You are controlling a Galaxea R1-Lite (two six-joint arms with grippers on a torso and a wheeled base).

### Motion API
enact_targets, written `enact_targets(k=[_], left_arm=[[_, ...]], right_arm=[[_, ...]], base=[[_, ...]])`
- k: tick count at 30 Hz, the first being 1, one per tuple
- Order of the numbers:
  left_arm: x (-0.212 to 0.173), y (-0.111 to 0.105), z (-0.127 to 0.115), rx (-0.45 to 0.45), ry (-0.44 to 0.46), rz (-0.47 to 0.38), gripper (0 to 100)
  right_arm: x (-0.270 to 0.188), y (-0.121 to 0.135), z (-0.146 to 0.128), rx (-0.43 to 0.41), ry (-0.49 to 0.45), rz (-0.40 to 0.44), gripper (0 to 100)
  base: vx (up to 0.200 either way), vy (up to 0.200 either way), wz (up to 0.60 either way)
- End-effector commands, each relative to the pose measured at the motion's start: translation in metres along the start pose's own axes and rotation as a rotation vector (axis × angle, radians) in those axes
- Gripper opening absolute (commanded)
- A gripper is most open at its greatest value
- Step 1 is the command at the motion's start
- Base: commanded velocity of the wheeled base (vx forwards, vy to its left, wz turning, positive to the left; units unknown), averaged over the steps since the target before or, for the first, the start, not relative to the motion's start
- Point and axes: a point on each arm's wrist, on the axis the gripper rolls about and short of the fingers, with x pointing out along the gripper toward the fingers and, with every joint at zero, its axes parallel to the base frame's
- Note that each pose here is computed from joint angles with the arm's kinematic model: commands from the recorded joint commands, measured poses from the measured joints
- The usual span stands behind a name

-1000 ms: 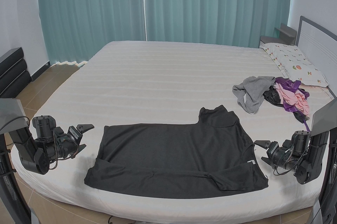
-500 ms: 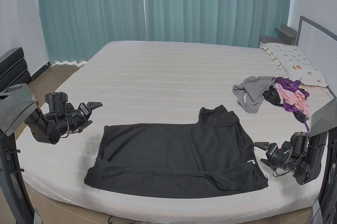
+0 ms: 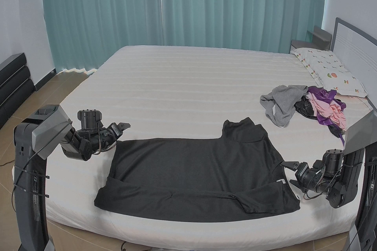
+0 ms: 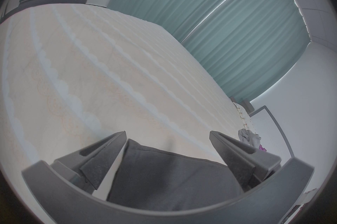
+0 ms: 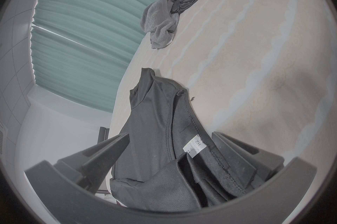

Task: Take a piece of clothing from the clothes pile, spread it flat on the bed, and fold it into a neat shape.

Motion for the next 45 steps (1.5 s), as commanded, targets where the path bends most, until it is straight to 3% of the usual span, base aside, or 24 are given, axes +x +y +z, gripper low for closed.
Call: enact_targets(k=[1, 15, 16, 36, 45], left_arm=[[0.009, 0.01, -0.01, -0.006, 0.024, 0.018, 100], [0.004, 0.011, -0.018, -0.014, 0.052, 0.032, 100], [0.004, 0.012, -0.018, -0.015, 0.053, 0.035, 0], [-0.001, 0.018, 0.004, -0.027, -0.046, 0.075, 0], [-0.002, 0.018, 0.01, -0.027, -0.1, 0.044, 0]], right_arm=[[0.001, 0.0, 0.0, -0.004, -0.003, 0.005, 100], [0.001, 0.0, 0.0, -0.006, -0.003, 0.005, 100], [0.001, 0.0, 0.0, -0.007, -0.004, 0.007, 100], [0.001, 0.0, 0.0, -0.007, -0.004, 0.007, 100], [0.001, 0.0, 0.0, -0.007, -0.004, 0.007, 100]], base=[[0.0, 0.0, 0.0], [0.0, 0.0, 0.0], [0.0, 0.0, 0.0], [0.0, 0.0, 0.0], [0.0, 0.0, 0.0]])
